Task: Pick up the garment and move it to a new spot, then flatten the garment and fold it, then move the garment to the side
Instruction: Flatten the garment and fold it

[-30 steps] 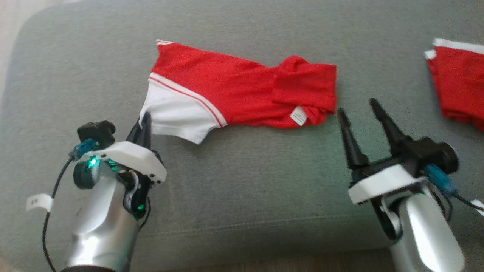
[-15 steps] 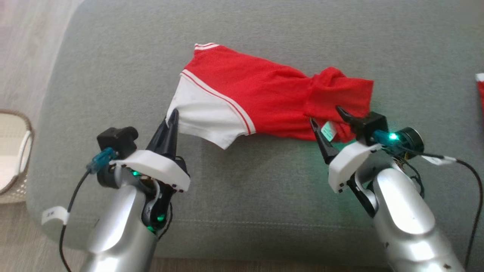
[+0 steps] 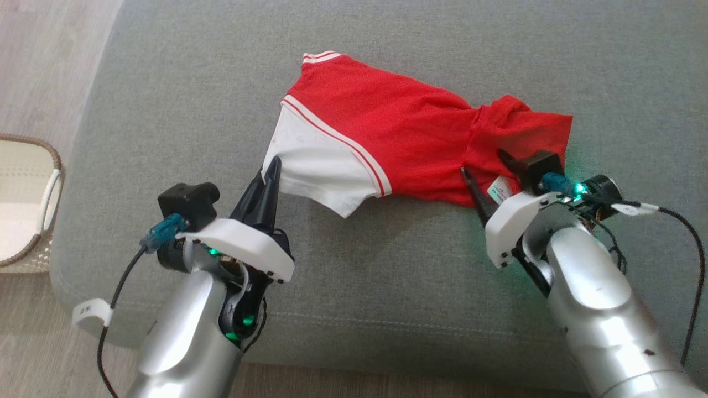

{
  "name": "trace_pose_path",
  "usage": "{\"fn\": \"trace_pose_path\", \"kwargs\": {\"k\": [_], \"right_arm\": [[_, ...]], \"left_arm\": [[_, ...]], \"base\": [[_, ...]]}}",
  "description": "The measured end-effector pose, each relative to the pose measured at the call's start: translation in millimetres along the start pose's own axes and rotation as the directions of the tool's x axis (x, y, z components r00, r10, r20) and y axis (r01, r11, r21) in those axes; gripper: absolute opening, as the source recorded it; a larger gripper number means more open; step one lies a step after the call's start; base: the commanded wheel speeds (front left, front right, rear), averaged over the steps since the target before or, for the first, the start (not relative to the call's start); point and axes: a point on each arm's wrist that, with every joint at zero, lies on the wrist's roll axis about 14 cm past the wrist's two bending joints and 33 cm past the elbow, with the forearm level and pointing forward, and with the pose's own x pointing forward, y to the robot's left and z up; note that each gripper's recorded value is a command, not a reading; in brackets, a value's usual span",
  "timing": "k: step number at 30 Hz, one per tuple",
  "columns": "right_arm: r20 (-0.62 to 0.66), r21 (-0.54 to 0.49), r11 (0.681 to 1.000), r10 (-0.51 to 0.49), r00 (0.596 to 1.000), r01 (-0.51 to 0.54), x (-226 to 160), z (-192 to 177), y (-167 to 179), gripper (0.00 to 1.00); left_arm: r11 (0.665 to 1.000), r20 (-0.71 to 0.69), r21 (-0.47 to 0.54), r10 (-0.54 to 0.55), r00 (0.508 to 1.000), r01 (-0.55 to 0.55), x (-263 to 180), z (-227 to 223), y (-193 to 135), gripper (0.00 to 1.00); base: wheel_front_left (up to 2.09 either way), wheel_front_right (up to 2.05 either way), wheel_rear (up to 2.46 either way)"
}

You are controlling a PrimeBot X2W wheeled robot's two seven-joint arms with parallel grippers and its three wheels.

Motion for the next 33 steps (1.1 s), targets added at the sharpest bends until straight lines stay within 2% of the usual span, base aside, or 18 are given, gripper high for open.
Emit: {"fn": "trace_pose_path", "kwargs": {"k": [1, 6, 11, 15, 20, 25, 29, 33], "right_arm": [[0.004, 0.001, 1.0, -0.008, 1.0, 0.008, 1.0, 0.3, -2.9, 0.0], [0.056, 0.033, 0.997, -0.068, 0.996, 0.066, -1.0, 11.0, -22.6, 0.0], [0.12, 0.119, 0.983, -0.153, 0.981, 0.139, -12.4, 27.9, -46.1, 0.0], [0.202, 0.167, 0.961, -0.251, 0.947, 0.219, -31.4, 54.9, -75.9, 0.0], [0.28, 0.263, 0.918, -0.367, 0.887, 0.297, -64.0, 87.8, -112.3, 0.0], [0.329, 0.298, 0.891, -0.433, 0.839, 0.343, -99.2, 111.5, -135.6, 0.0], [0.31, 0.307, 0.865, -0.484, 0.818, 0.396, -126.1, 102.2, -152.0, 0.0], [0.22, 0.329, 0.823, -0.544, 0.81, 0.463, -145.2, 66.3, -170.1, 0.0]], "left_arm": [[1.0, -0.001, 0.0, 0.001, 1.0, -0.001, 0.1, -0.4, 0.4, 0.0], [1.0, 0.006, -0.008, 0.008, 1.0, -0.008, 0.2, 2.0, 0.7, 0.0], [0.999, 0.046, -0.034, 0.017, 0.999, -0.016, -0.1, 14.2, 1.2, 0.0], [0.998, 0.096, -0.064, 0.019, 0.995, -0.013, -1.9, 30.3, -0.9, 0.0], [0.996, 0.167, -0.085, 0.012, 0.986, 0.002, -6.3, 53.6, -7.3, 0.0], [0.994, 0.209, -0.11, 0.01, 0.978, 0.013, -12.4, 66.6, -12.5, 0.0], [0.992, 0.239, -0.122, 0.017, 0.971, 0.012, -14.0, 75.5, -14.3, 0.0], [0.994, 0.237, -0.104, 0.04, 0.971, -0.016, -12.4, 76.2, -8.2, 0.0]], "base": [[0.0, 0.0, 0.0], [0.0, 0.0, 0.0], [0.0, 0.0, 0.0], [0.0, 0.0, 0.0], [0.0, 0.0, 0.0], [0.0, 0.0, 0.0], [0.0, 0.0, 0.0], [0.0, 0.0, 0.0]]}}
